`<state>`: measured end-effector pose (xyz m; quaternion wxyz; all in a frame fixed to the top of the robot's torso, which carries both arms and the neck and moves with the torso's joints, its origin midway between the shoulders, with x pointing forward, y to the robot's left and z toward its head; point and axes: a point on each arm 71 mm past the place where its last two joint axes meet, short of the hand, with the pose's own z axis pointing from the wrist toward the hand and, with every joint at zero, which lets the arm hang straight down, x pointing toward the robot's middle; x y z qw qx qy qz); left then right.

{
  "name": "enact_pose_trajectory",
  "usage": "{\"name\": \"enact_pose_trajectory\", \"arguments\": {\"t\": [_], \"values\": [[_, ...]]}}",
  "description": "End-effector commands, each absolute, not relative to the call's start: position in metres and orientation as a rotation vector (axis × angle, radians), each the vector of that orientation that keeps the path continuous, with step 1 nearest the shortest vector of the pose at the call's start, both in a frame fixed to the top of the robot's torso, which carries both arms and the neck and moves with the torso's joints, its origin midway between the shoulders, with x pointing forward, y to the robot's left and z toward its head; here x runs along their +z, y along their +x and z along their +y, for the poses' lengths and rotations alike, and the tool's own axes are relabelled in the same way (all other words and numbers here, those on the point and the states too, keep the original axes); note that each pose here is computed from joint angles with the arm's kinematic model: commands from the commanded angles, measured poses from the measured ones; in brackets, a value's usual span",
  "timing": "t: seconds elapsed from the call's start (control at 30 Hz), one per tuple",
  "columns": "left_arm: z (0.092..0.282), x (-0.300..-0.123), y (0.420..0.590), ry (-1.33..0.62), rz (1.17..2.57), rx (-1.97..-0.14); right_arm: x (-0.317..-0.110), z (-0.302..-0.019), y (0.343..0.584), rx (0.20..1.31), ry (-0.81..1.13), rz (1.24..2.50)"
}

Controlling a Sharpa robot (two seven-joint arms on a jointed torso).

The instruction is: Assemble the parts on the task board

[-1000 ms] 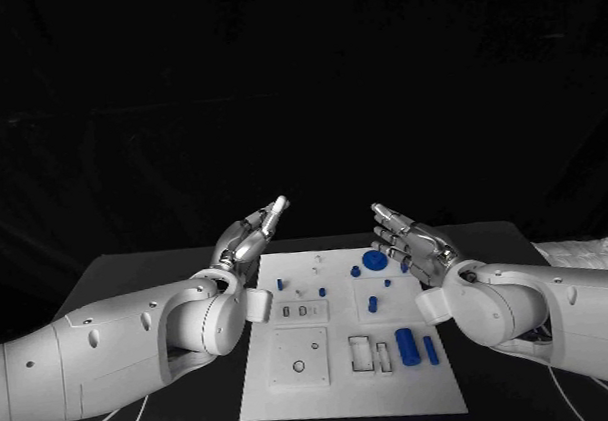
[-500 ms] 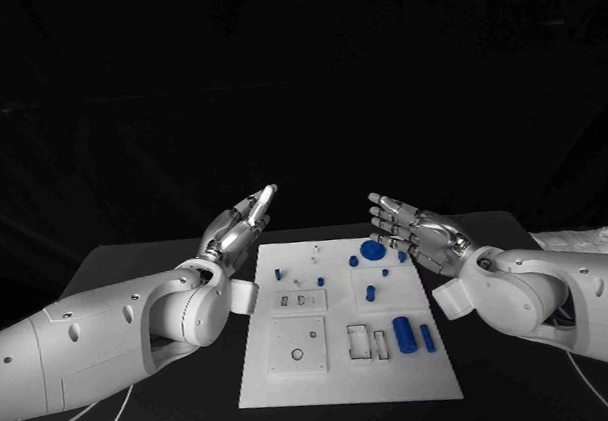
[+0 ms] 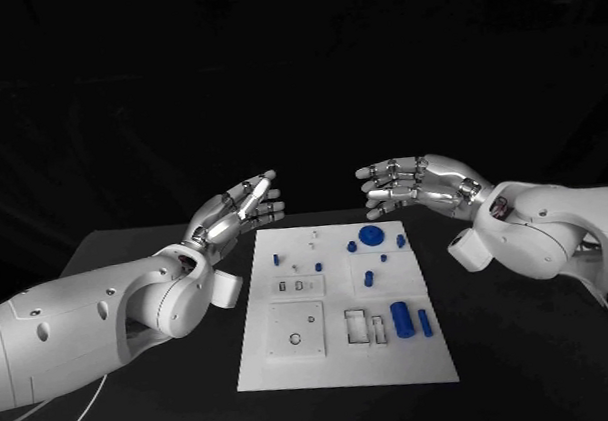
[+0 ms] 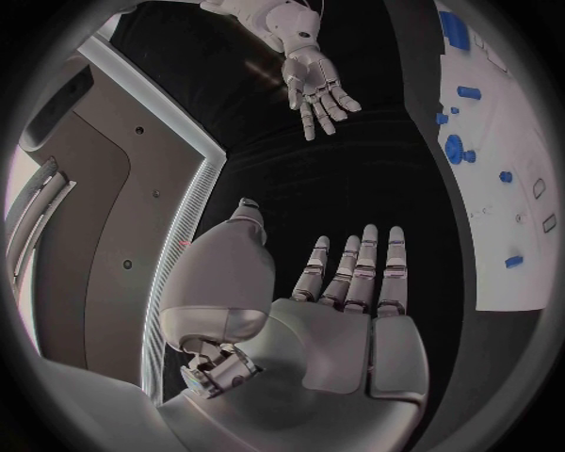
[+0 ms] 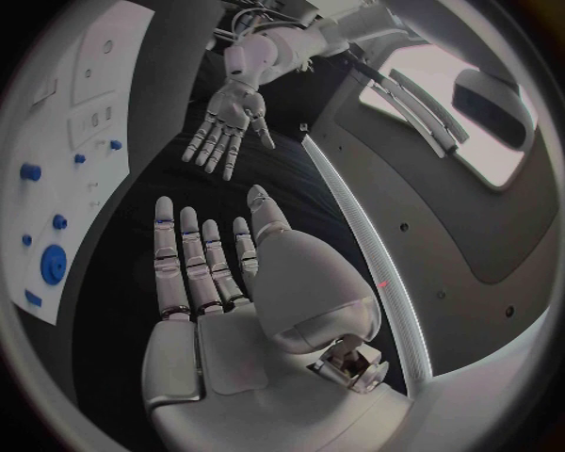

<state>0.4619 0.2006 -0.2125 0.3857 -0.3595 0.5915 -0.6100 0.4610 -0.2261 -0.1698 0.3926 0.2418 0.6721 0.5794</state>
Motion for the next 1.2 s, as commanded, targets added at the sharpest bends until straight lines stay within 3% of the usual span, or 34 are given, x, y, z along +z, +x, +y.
{"name": "enact_pose_trajectory", "arguments": {"t": [0.03,0.27,0.57,0.8,1.2], "values": [[0.199,-0.203,0.457,-0.771,1.561,-1.55,-0.165,-0.22,0.463,1.133,0.219,1.845],[0.209,-0.183,0.45,-0.708,1.543,-1.524,-0.14,-0.203,0.472,0.783,-0.234,1.791],[0.218,-0.164,0.447,-0.648,1.503,-1.499,-0.12,-0.187,0.482,0.489,-0.617,1.605],[0.221,-0.155,0.445,-0.615,1.488,-1.497,-0.117,-0.184,0.493,0.376,-0.722,1.545],[0.226,-0.143,0.443,-0.581,1.435,-1.502,-0.133,-0.181,0.511,0.346,-0.726,1.552]]}}
